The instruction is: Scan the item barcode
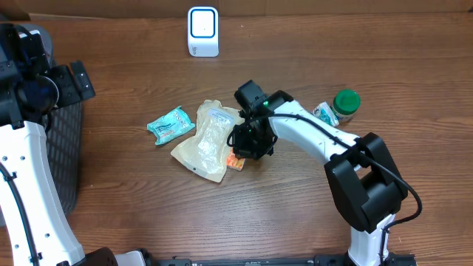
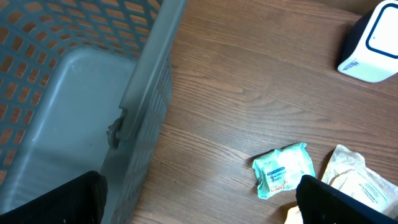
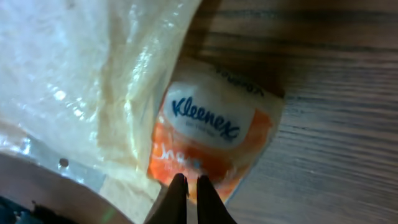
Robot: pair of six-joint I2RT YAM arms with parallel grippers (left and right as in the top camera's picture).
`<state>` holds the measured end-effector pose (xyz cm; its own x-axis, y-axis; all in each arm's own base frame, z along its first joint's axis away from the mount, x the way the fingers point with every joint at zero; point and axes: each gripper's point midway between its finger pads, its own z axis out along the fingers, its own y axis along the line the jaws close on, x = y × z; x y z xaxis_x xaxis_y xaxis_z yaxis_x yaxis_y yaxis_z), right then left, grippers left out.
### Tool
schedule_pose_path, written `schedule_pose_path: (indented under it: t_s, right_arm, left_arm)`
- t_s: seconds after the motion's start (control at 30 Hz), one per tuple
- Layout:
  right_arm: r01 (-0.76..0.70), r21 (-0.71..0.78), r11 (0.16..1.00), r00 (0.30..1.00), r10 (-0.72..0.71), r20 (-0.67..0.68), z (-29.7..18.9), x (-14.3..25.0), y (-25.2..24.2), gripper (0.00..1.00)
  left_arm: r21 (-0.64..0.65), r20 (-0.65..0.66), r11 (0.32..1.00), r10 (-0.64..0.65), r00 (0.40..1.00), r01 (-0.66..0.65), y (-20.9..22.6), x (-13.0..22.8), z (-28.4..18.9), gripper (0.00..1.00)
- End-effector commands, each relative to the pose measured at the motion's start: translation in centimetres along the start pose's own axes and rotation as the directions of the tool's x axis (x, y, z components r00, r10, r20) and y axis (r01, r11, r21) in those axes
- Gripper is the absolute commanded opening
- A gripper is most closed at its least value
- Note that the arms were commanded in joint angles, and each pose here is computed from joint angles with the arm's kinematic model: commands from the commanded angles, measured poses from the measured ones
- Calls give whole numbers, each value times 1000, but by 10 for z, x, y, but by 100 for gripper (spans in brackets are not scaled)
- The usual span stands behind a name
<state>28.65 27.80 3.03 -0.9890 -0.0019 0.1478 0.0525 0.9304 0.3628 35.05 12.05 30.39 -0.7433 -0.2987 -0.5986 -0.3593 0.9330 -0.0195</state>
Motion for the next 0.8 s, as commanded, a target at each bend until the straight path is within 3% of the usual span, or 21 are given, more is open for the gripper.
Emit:
schedule_pose_path:
  t_s: [0.0, 0.37, 0.57, 0.77]
  right_arm:
    - [-57, -13, 998, 998, 58, 4, 8, 4, 1, 4]
    - [-9, 108, 994, 995, -3, 105, -1, -23, -34, 5]
    - [237, 127, 963, 956, -254, 144, -31, -58, -46, 10]
    - [345, 177, 922, 913, -373, 167, -68, -79, -49, 17]
  left_arm:
    - [-1, 19, 1000, 23, 1000, -23, 0, -6, -4, 100]
    - [-1, 19, 1000, 22, 1000, -22, 0, -6, -4, 100]
    - [-1, 19, 1000, 22, 1000, -22, 0, -6, -4, 100]
    - [-1, 19, 1000, 23, 1000, -23, 0, -6, -4, 100]
